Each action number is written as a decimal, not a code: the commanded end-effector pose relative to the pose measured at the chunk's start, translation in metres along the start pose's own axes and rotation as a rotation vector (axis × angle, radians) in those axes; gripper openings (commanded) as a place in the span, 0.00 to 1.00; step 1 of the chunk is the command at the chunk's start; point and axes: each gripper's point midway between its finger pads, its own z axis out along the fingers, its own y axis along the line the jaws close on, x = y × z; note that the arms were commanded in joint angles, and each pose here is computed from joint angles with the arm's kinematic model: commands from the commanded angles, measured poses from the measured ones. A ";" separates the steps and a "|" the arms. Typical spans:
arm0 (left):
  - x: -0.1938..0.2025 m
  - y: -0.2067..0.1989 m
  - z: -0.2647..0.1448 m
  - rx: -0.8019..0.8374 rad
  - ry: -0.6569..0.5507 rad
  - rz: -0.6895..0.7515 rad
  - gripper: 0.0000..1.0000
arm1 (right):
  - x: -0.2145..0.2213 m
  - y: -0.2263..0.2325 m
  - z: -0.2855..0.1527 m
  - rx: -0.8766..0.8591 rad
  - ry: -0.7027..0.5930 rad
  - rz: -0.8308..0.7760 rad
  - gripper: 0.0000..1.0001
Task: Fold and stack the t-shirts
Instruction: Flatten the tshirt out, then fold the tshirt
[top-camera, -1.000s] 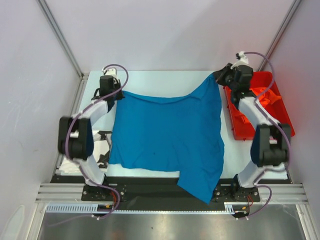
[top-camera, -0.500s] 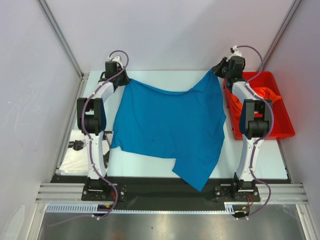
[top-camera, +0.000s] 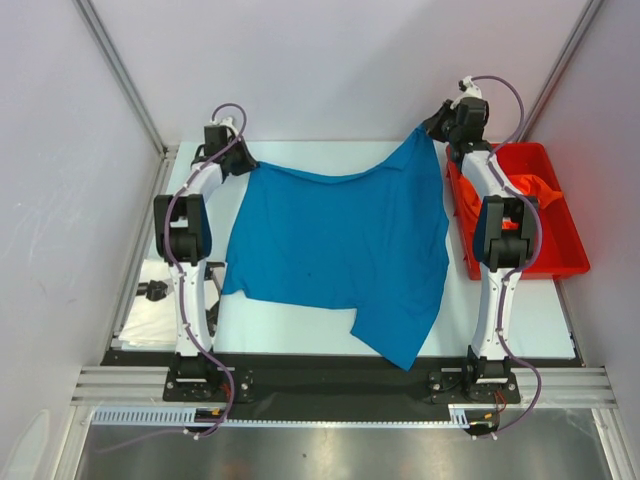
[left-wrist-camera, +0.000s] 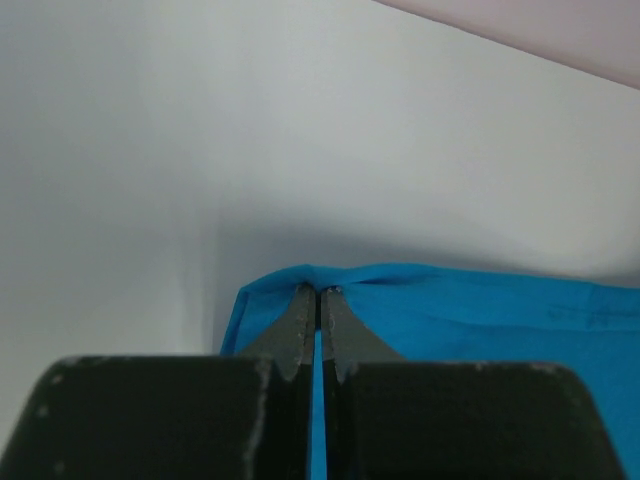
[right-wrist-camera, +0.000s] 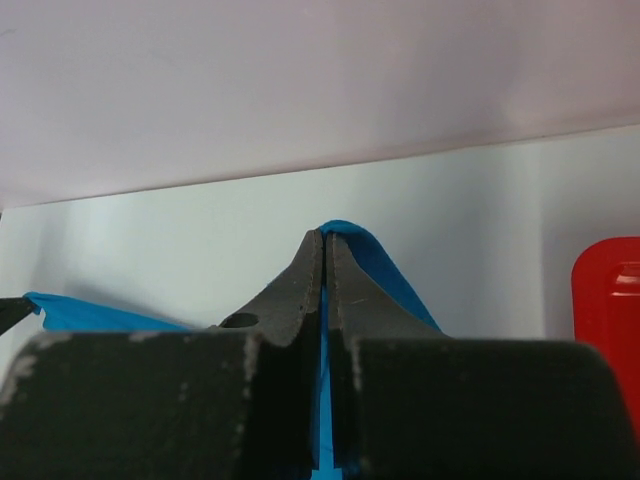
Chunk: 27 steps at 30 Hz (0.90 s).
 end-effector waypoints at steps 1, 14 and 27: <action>-0.025 -0.006 -0.010 0.047 -0.027 -0.024 0.01 | -0.025 0.005 -0.005 0.023 -0.033 -0.018 0.00; 0.006 -0.003 -0.048 0.003 0.162 -0.029 0.00 | 0.021 -0.004 -0.113 0.297 0.301 0.149 0.00; 0.011 0.029 -0.090 -0.153 0.262 -0.041 0.00 | 0.059 -0.008 -0.206 0.371 0.491 0.228 0.00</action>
